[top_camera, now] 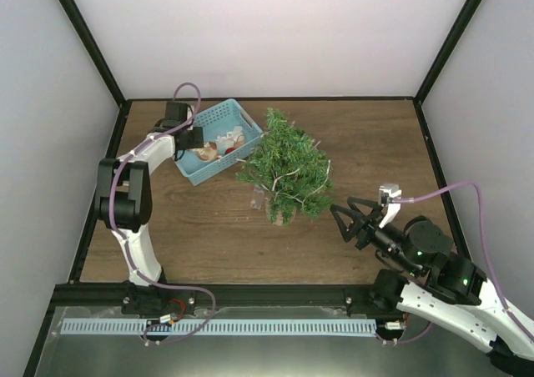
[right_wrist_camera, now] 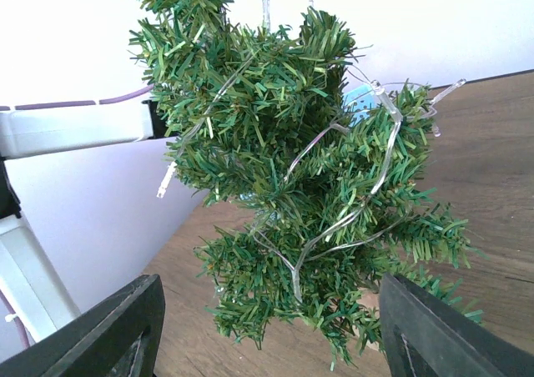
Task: Decorate the small christmas tree
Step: Pick up the decoration item from the storage box.
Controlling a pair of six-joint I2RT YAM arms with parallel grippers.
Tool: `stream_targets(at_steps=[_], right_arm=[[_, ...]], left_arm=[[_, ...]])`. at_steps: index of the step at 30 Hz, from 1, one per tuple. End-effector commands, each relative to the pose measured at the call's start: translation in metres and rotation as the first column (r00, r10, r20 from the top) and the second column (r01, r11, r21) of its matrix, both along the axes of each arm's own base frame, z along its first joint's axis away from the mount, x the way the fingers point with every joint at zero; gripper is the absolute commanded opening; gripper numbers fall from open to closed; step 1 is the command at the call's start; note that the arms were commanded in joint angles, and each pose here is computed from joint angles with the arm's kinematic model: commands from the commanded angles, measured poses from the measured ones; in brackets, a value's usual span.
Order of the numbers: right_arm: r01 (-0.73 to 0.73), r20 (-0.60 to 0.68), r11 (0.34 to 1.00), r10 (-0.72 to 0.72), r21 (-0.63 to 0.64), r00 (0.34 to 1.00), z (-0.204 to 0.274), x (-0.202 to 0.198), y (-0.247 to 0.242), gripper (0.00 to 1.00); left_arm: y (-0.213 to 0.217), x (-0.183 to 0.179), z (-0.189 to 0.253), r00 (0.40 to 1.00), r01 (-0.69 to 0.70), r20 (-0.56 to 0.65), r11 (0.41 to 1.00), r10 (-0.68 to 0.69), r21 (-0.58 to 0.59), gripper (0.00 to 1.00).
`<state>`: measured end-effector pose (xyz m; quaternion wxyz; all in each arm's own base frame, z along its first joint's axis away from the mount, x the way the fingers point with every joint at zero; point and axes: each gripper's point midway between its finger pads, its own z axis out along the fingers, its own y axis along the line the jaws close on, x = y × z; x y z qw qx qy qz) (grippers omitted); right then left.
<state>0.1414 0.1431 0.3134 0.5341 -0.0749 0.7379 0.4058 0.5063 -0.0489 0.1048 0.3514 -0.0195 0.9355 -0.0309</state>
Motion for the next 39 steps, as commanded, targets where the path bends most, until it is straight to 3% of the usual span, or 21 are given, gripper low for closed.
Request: stream_targets(at_steps=[1, 7, 18, 22, 26, 32, 39], right_arm=[[0.012, 0.027, 1.0, -0.012, 0.006, 1.0, 0.012, -0.001, -0.005, 0.72], [0.009, 0.013, 1.0, -0.009, -0.017, 1.0, 0.007, 0.002, 0.0, 0.72], [0.01, 0.003, 1.0, -0.01, -0.025, 1.0, 0.006, 0.001, -0.002, 0.72], [0.012, 0.004, 1.0, -0.012, -0.022, 1.0, 0.009, 0.001, -0.003, 0.72], [0.016, 0.004, 1.0, -0.016, -0.024, 1.0, 0.01, 0.0, -0.005, 0.72], [0.026, 0.013, 0.999, -0.026, -0.018, 1.0, 0.013, 0.0, -0.009, 0.72], [0.044, 0.048, 0.999, -0.043, -0.018, 0.998, 0.018, 0.001, -0.013, 0.72]], left_arm=[[-0.005, 0.006, -0.025, 0.998, 0.027, -0.062, 1.0, -0.028, -0.013, 0.54], [0.008, 0.017, -0.048, 0.994, -0.027, -0.1, 0.998, 0.031, 0.048, 0.53], [0.007, 0.02, -0.093, 0.985, -0.045, -0.164, 0.998, 0.052, 0.046, 0.43], [0.004, 0.021, -0.093, 0.984, -0.021, -0.175, 0.998, 0.03, 0.052, 0.27], [0.003, 0.027, -0.055, 0.994, -0.008, -0.107, 0.999, 0.014, 0.053, 0.05], [0.007, 0.028, 0.058, 0.99, -0.034, 0.139, 0.995, 0.021, 0.094, 0.04], [-0.01, -0.01, 0.173, 0.909, 0.028, 0.413, 0.996, -0.062, 0.088, 0.04]])
